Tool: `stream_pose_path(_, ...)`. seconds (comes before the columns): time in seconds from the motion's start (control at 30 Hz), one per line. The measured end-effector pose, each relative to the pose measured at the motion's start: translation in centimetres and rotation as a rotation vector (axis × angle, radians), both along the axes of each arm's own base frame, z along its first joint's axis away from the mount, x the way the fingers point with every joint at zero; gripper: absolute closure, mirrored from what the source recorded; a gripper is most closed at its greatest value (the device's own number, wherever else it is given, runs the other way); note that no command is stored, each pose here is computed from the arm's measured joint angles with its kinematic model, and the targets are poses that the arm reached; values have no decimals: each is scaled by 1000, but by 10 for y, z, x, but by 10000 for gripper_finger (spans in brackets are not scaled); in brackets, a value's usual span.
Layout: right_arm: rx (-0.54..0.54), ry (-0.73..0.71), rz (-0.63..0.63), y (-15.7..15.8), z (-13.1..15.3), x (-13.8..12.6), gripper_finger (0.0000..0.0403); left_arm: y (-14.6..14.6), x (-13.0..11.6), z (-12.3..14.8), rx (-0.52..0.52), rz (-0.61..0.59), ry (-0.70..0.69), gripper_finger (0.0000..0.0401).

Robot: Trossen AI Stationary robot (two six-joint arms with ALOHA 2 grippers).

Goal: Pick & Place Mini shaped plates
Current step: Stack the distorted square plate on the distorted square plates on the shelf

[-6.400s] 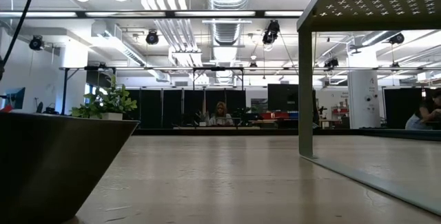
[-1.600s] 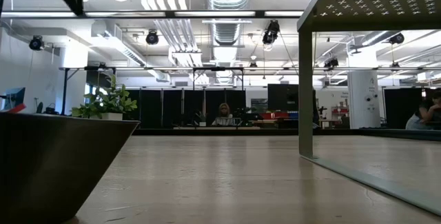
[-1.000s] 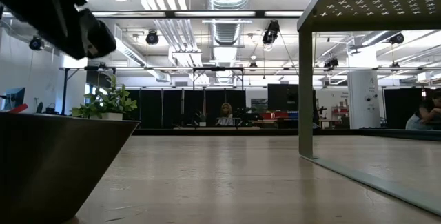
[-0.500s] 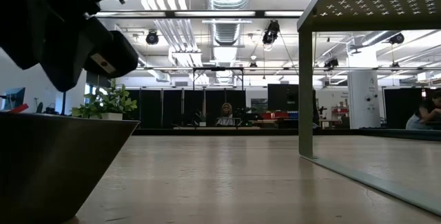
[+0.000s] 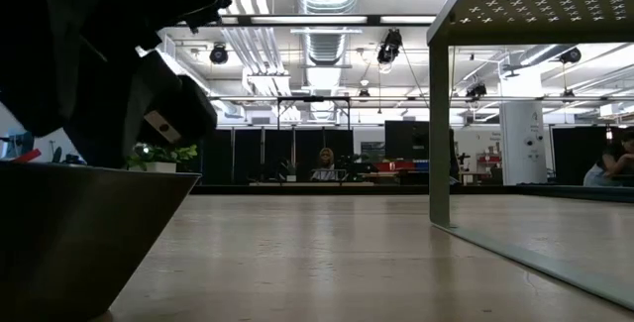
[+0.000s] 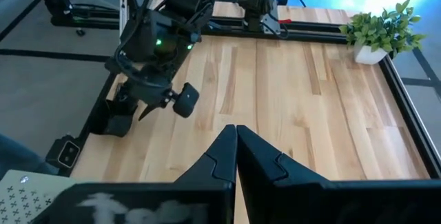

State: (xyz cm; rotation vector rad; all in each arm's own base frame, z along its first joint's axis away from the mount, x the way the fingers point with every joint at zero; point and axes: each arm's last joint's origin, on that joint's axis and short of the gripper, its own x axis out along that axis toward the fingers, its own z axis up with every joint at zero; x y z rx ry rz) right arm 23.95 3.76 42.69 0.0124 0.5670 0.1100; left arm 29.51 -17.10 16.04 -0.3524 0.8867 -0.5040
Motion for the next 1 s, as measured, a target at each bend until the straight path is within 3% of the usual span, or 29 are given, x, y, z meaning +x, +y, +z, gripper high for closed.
stream_pose_path(0.6,-1,9,0,0,-2,0,394,-15,-1,-21,-46,-17,81,301)
stream_pose_path(0.73,-2,9,0,0,-2,0,394,-14,-1,-21,-50,-10,85,326)
stream_pose_path(0.9,-1,9,-1,0,-2,0,394,-15,1,-19,-66,6,94,390)
stream_pose_path(1.0,-1,9,-1,0,-2,0,394,-15,1,-18,-85,24,108,398)
